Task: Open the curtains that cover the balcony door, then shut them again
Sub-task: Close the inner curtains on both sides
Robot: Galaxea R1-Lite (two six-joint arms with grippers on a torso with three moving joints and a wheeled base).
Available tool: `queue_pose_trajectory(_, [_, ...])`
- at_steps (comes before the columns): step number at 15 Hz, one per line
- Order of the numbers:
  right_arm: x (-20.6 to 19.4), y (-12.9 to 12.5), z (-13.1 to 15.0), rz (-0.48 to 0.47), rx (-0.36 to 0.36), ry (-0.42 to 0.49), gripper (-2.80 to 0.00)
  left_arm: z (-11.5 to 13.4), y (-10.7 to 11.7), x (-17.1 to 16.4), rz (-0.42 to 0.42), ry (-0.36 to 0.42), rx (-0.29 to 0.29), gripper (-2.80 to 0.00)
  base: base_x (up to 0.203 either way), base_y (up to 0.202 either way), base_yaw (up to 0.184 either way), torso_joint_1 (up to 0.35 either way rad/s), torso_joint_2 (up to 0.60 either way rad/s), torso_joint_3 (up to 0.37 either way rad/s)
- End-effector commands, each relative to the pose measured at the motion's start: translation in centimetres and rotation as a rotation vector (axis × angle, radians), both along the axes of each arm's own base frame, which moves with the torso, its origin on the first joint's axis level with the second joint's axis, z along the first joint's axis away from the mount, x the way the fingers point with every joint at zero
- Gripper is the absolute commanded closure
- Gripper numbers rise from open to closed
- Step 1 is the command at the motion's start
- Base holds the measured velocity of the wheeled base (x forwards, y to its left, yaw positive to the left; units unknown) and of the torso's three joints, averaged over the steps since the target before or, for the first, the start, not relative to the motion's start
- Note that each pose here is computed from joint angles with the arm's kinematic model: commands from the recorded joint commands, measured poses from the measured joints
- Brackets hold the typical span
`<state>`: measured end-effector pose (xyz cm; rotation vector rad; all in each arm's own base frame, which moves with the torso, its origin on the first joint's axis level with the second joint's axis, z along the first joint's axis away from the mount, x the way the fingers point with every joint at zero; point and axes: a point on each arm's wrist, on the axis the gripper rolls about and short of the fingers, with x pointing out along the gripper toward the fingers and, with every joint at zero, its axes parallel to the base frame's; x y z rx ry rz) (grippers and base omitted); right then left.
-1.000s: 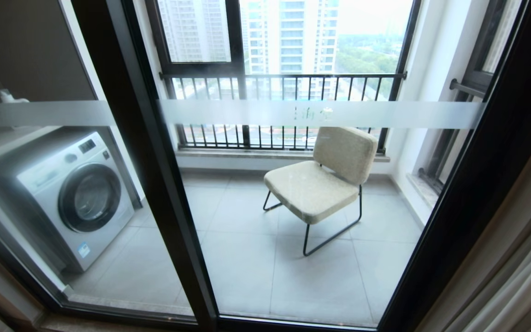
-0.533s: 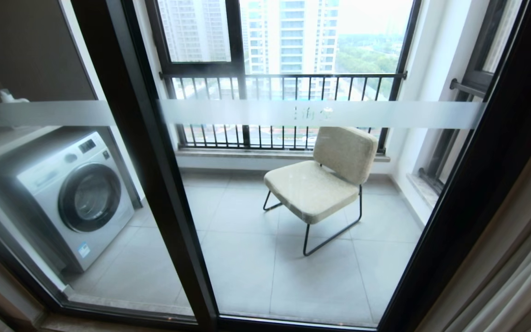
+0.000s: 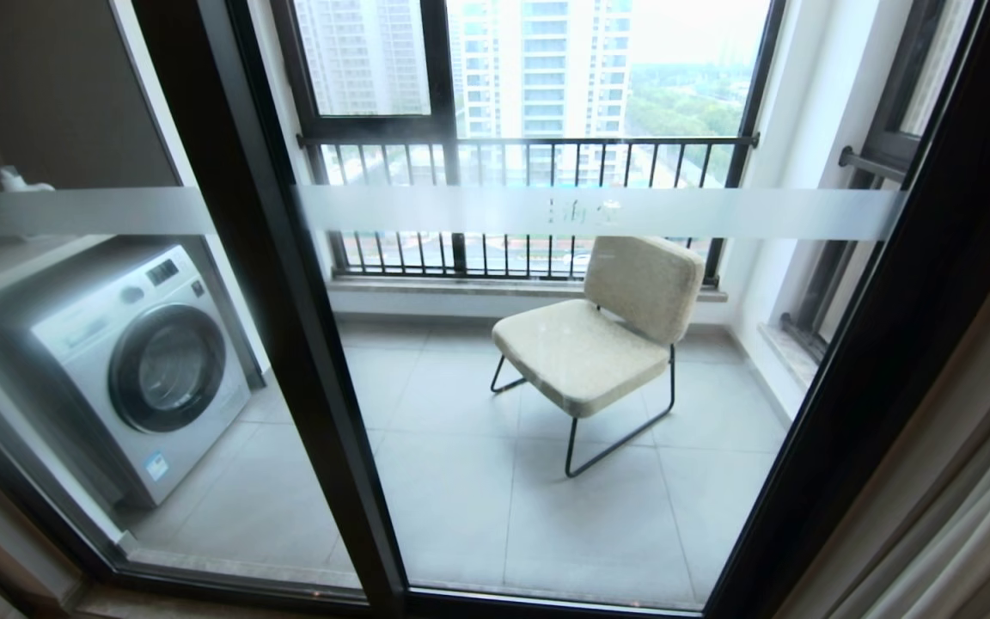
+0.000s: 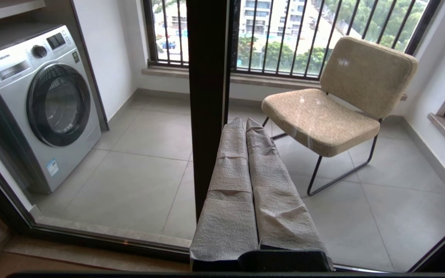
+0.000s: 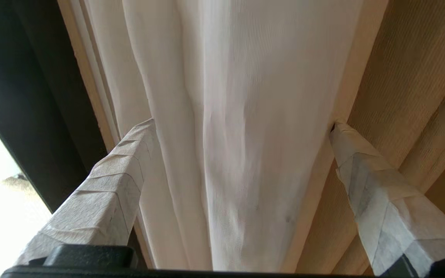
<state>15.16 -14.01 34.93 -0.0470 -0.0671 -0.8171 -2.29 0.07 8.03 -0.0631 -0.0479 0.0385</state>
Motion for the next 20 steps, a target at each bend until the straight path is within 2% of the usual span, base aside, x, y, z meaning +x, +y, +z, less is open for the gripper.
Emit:
queue_pose_trajectory(1, [0.9,-1.1,0.2,-0.008,0.001,0.003,-2.80,0.0,0.0,0.0,0.001,-0.001,-0.001,0.00,0.000,0.000,0.000,0.000,0.00,0.000])
queue_pose_trajectory(5, [2.5,-2.9,1.1,-0.014,0.002,-0.026,-2.80,0.0,0.0,0.0,0.001,-0.001,-0.001,0.00,0.000,0.000,0.000,0.000,0.00,0.000])
queue_pose_trajectory(12, [3.4,-3.5,1.7,0.120,-0.008,-0.078,-2.80,0.0,0.0,0.0,0.001,-0.001,-0.001,0.00,0.000,0.000,0.000,0.000,0.00,0.000])
queue_pose_trajectory(13, [3.5,-3.4,1.9,0.145,-0.019,-0.096,-2.23,0.0,0.0,0.0,0.001,-0.001,-0.001,0.00,0.000,0.000,0.000,0.000,0.00,0.000])
queue_pose_trajectory(14, [3.5,-3.4,2.0,0.173,-0.033,-0.110,0.00,0.0,0.0,0.0,0.001,-0.001,-0.001,0.00,0.000,0.000,0.000,0.000,0.00,0.000])
queue_pose_trajectory(20, [3.8,-3.3,2.0,0.232,-0.037,-0.115,0.00,0.0,0.0,0.0,0.001,0.000,-0.001,0.00,0.000,0.000,0.000,0.000,0.00,0.000])
